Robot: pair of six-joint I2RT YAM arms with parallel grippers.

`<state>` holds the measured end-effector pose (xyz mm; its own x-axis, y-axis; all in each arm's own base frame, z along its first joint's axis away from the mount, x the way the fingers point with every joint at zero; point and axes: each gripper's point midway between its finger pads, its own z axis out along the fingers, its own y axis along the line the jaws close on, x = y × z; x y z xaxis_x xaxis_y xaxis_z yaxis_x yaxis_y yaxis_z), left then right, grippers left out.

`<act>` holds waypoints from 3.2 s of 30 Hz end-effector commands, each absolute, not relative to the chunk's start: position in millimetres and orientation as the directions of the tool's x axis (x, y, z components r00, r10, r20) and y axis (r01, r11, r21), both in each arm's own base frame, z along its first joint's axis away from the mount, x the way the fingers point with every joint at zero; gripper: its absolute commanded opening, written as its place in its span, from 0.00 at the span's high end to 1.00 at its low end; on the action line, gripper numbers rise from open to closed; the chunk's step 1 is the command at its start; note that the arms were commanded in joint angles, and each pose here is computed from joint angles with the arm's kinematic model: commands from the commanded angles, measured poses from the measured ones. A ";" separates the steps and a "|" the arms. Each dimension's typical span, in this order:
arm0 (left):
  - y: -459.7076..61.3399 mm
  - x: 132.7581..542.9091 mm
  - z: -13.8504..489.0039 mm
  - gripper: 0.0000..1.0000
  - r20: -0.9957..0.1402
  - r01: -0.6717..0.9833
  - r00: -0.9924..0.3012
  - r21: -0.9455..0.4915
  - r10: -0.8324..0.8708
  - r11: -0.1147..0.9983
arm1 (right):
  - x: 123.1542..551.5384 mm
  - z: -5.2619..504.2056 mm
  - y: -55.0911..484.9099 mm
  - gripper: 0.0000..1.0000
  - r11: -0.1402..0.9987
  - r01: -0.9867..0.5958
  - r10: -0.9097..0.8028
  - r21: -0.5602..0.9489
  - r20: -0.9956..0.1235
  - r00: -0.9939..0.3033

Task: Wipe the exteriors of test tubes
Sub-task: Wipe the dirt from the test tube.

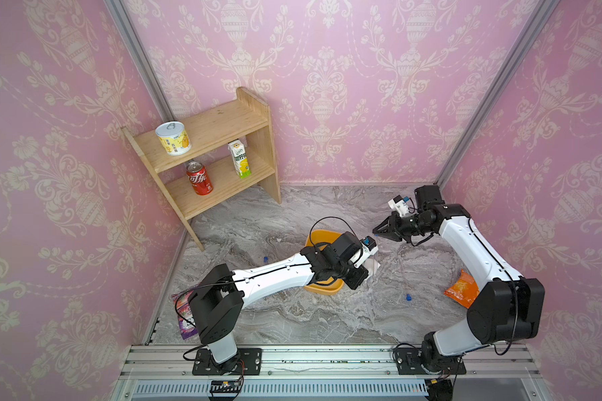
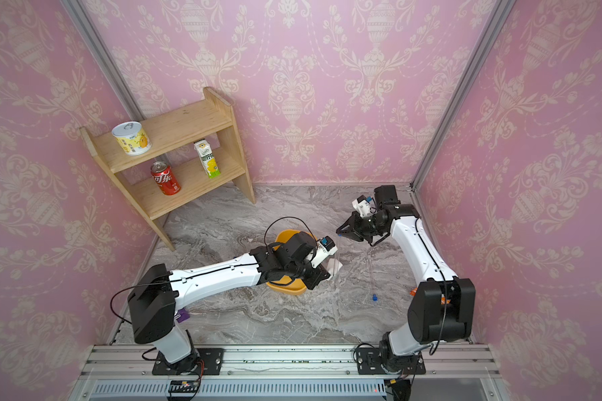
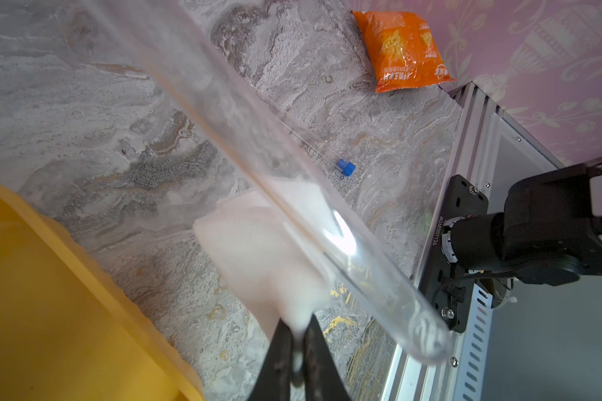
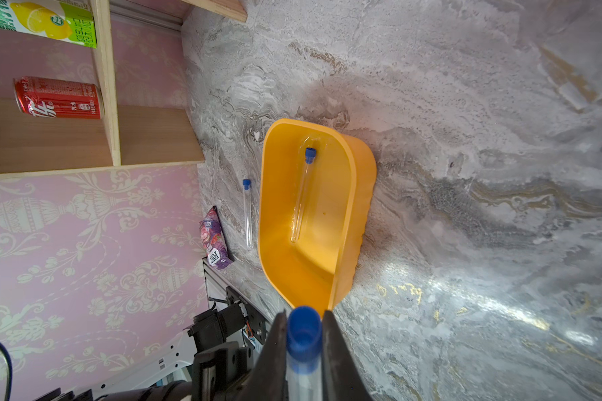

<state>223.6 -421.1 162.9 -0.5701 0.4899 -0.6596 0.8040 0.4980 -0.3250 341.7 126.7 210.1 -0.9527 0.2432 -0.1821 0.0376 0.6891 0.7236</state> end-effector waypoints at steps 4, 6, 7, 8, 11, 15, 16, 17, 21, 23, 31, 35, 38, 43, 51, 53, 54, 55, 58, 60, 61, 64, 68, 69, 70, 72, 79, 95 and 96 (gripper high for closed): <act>-425.6 230.1 193.5 0.89 -0.737 0.830 -0.526 -0.334 0.425 0.447 | 325.6 213.7 128.5 0.92 0.687 0.012 0.211 0.727 -0.183 -0.960; -426.7 232.4 195.2 0.90 -0.739 0.829 -0.527 -0.338 0.419 0.446 | 324.6 213.5 128.3 0.92 0.687 0.013 0.210 0.726 -0.181 -0.961; -427.2 233.8 195.2 0.90 -0.739 0.828 -0.529 -0.341 0.417 0.446 | 323.9 213.4 128.4 0.92 0.688 0.014 0.209 0.726 -0.180 -0.961; -427.9 235.4 196.7 0.90 -0.741 0.827 -0.531 -0.345 0.411 0.445 | 323.0 213.5 128.6 0.92 0.687 0.013 0.208 0.727 -0.179 -0.962; -428.6 241.8 201.6 0.90 -0.749 0.822 -0.537 -0.359 0.389 0.442 | 320.8 212.4 128.5 0.92 0.688 0.013 0.205 0.726 -0.177 -0.963; -428.5 252.5 207.0 0.90 -0.757 0.818 -0.538 -0.363 0.370 0.446 | 317.8 211.8 128.7 0.92 0.687 0.012 0.202 0.727 -0.175 -0.963; -428.5 256.0 208.1 0.90 -0.759 0.816 -0.540 -0.366 0.365 0.447 | 317.2 211.9 129.0 0.92 0.686 0.011 0.201 0.728 -0.175 -0.964; -429.0 258.2 209.5 0.90 -0.760 0.816 -0.540 -0.368 0.361 0.445 | 316.1 211.3 129.3 0.92 0.684 0.012 0.200 0.729 -0.172 -0.964; -432.9 267.1 212.3 0.89 -0.763 0.816 -0.543 -0.381 0.351 0.435 | 312.1 212.5 131.1 0.92 0.675 0.008 0.196 0.737 -0.169 -0.966; -436.4 269.6 212.6 0.89 -0.762 0.816 -0.545 -0.388 0.349 0.428 | 309.9 212.6 131.5 0.92 0.674 0.008 0.195 0.739 -0.167 -0.967; -447.5 275.3 210.1 0.90 -0.756 0.817 -0.551 -0.404 0.353 0.411 | 305.9 213.0 130.8 0.92 0.679 0.007 0.190 0.734 -0.167 -0.967; -446.2 271.5 209.4 0.89 -0.751 0.814 -0.559 -0.416 0.351 0.406 | 309.2 214.8 129.6 0.92 0.687 0.002 0.188 0.727 -0.175 -0.966; -443.0 265.8 211.1 0.90 -0.748 0.809 -0.569 -0.434 0.342 0.397 | 313.6 215.0 129.2 0.92 0.690 0.003 0.188 0.724 -0.175 -0.966; -437.6 252.2 214.6 0.89 -0.742 0.798 -0.588 -0.470 0.322 0.377 | 322.3 218.1 128.9 0.92 0.693 -0.005 0.188 0.720 -0.188 -0.964; -436.8 233.9 221.3 0.89 -0.734 0.781 -0.618 -0.533 0.281 0.326 | 331.2 216.7 127.8 0.92 0.698 0.003 0.198 0.716 -0.190 -0.962; -437.0 228.4 222.9 0.89 -0.731 0.778 -0.623 -0.542 0.279 0.318 | 333.6 216.7 127.5 0.92 0.700 0.003 0.201 0.715 -0.193 -0.960; -437.3 225.2 223.8 0.88 -0.729 0.776 -0.626 -0.547 0.278 0.313 | 334.8 216.5 127.4 0.92 0.700 0.004 0.203 0.714 -0.194 -0.960; -437.6 222.0 224.6 0.88 -0.729 0.776 -0.626 -0.550 0.278 0.309 | 336.2 216.6 127.0 0.92 0.701 0.004 0.205 0.713 -0.196 -0.959; -437.2 212.9 223.3 0.88 -0.722 0.769 -0.636 -0.562 0.274 0.305 | 341.0 216.8 127.3 0.92 0.699 0.005 0.210 0.715 -0.199 -0.957; -436.1 208.0 220.0 0.88 -0.715 0.763 -0.644 -0.570 0.271 0.306 | 343.2 216.6 127.5 0.92 0.697 0.008 0.214 0.717 -0.196 -0.957; -435.1 206.5 217.6 0.88 -0.711 0.758 -0.649 -0.574 0.271 0.309 | 344.1 217.2 127.7 0.92 0.696 0.007 0.214 0.718 -0.199 -0.956; -433.2 200.9 211.9 0.88 -0.699 0.746 -0.663 -0.588 0.268 0.312 | 347.2 216.0 126.8 0.92 0.699 0.011 0.219 0.715 -0.200 -0.955; -434.6 190.7 207.8 0.88 -0.689 0.742 -0.669 -0.597 0.277 0.306 | 351.8 214.0 124.1 0.92 0.709 0.020 0.231 0.705 -0.206 -0.951; -435.1 187.6 206.9 0.88 -0.687 0.741 -0.670 -0.598 0.282 0.305 | 353.2 212.8 123.2 0.92 0.713 0.023 0.234 0.700 -0.207 -0.950; -435.0 185.3 206.3 0.88 -0.684 0.741 -0.671 -0.598 0.286 0.306 | 354.8 212.0 121.9 0.92 0.718 0.027 0.238 0.696 -0.210 -0.948; -433.8 180.6 203.4 0.88 -0.680 0.743 -0.669 -0.590 0.301 0.317 | 359.3 209.6 116.9 0.92 0.733 0.044 0.259 0.679 -0.219 -0.941; -424.8 163.2 196.2 0.88 -0.649 0.760 -0.650 -0.551 0.396 0.343 | 377.5 207.6 96.1 0.92 0.799 0.103 0.331 0.592 -0.291 -0.898; -408.4 212.2 194.6 0.90 -0.518 0.902 -0.395 -0.060 0.759 0.428 | 367.5 187.8 101.2 0.92 0.792 0.106 0.324 0.601 -0.268 -0.907; -407.8 219.0 193.1 0.90 -0.503 0.898 -0.387 -0.014 0.773 0.440 | 367.6 188.6 101.6 0.92 0.787 0.110 0.332 0.607 -0.267 -0.905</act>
